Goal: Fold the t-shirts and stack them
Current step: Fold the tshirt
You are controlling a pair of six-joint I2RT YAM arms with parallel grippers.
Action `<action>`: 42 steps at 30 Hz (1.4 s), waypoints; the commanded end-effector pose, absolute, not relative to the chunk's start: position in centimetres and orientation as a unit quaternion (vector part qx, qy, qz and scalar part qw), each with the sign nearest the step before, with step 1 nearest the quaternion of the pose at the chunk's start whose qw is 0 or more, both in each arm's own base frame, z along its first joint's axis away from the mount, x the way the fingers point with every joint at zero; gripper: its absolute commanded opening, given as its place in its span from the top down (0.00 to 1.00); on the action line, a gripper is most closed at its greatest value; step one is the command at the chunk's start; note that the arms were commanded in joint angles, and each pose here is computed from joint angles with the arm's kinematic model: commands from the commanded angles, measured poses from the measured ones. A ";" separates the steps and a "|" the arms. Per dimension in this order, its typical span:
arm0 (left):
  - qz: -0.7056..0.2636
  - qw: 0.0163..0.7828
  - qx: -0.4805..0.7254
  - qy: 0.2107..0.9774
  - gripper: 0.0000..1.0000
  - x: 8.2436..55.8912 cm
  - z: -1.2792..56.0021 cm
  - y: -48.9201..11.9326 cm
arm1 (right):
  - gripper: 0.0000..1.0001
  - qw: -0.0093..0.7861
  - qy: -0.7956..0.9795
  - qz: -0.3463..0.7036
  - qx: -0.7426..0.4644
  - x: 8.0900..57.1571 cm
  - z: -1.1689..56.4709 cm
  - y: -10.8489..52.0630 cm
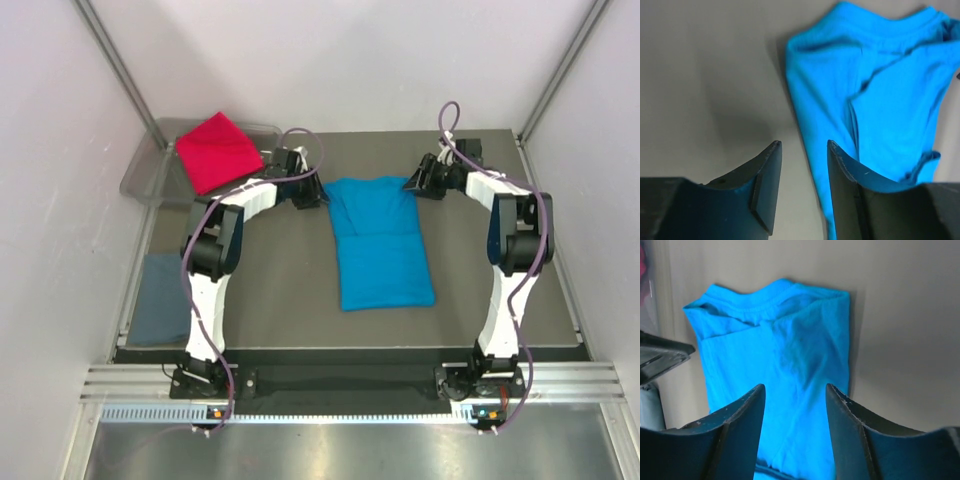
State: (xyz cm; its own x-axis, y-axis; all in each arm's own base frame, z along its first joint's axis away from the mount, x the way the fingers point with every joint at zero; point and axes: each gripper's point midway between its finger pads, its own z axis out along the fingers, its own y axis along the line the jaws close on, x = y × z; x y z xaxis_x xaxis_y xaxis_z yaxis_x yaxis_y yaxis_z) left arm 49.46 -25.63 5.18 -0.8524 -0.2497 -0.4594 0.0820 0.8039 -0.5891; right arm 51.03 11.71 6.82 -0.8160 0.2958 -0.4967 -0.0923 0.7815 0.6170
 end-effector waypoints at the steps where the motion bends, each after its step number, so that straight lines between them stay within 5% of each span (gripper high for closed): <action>1: -0.338 0.321 -0.041 0.884 0.54 52.8 7.2 -26.9 | 0.48 0.326 0.879 0.346 0.032 52.9 8.6 12.6; 10: -0.329 0.316 -0.071 0.887 0.64 55.8 3.3 -27.1 | 0.47 0.316 0.893 0.317 0.042 54.1 6.6 11.5; 16: -0.356 0.303 -0.077 0.881 1.00 57.6 1.7 -28.1 | 0.52 0.305 0.889 0.333 0.073 54.8 5.6 11.5; 24: -0.354 0.342 -0.078 0.867 0.97 61.2 3.6 -28.6 | 0.61 0.305 0.883 0.341 0.107 56.0 4.9 11.5; 25: -0.347 0.336 -0.079 0.872 0.78 61.1 3.6 -28.4 | 0.59 0.304 0.883 0.340 0.110 56.1 4.9 11.4; 28: -0.335 0.349 -0.074 0.872 0.55 60.5 6.3 -27.7 | 0.54 0.301 0.889 0.325 0.113 55.7 5.1 11.0; 33: -0.310 0.358 -0.050 0.879 0.57 58.4 9.5 -26.2 | 0.48 0.294 0.894 0.310 0.134 54.9 6.0 8.0; 42: -0.448 0.332 0.040 0.829 0.59 56.2 12.2 -31.3 | 0.41 0.288 0.896 0.307 0.139 53.4 6.2 5.2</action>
